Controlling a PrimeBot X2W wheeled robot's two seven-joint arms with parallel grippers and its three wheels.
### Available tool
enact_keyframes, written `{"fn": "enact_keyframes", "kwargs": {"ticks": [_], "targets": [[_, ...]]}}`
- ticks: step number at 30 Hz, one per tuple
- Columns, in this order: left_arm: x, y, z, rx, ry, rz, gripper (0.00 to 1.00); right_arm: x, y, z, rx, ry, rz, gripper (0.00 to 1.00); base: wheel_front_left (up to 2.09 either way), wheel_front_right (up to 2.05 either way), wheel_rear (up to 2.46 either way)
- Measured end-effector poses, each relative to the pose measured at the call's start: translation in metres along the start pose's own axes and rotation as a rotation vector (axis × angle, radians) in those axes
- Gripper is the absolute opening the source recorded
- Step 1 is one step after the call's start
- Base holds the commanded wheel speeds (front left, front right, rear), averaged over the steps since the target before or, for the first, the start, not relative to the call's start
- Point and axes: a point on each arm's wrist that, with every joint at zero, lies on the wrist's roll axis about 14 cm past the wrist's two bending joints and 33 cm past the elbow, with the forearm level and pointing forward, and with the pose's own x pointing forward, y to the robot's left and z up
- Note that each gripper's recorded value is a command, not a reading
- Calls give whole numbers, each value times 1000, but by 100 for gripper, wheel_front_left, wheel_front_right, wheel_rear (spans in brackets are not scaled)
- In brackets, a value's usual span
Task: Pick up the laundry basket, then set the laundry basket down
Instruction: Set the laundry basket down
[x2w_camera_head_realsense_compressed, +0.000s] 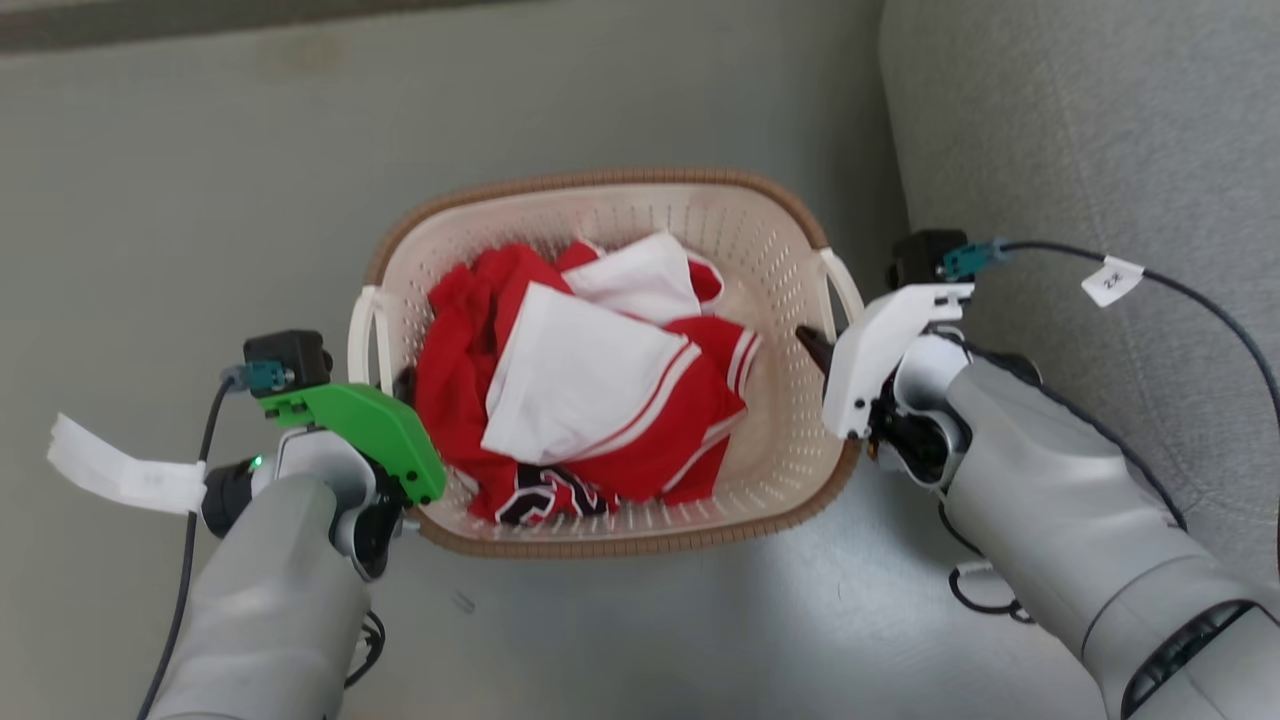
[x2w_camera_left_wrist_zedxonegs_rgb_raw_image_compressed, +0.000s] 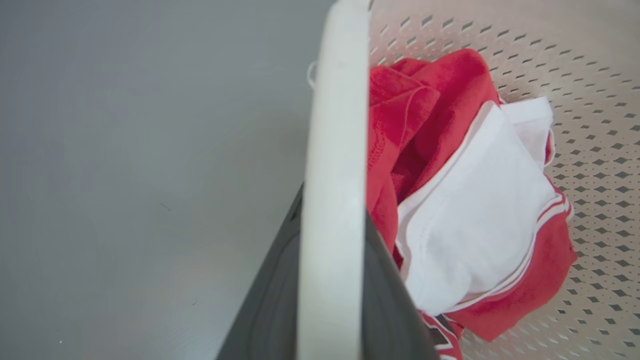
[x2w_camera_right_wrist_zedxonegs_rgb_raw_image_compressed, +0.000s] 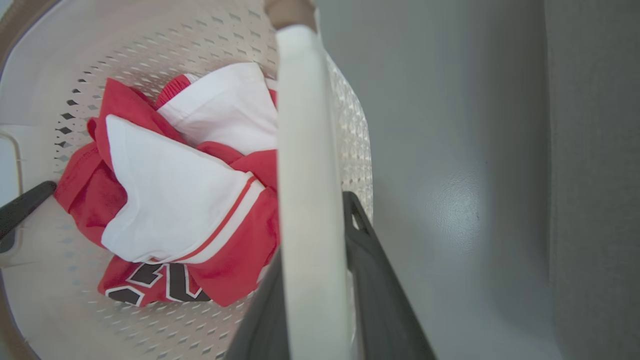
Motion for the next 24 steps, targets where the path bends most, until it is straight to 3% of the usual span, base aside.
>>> {"fn": "enact_keyframes", "kwargs": {"ticks": [24], "targets": [[89,37,-11,11,32,37,0,90,-39,7,11,3,-1,0,0,0,0]]}}
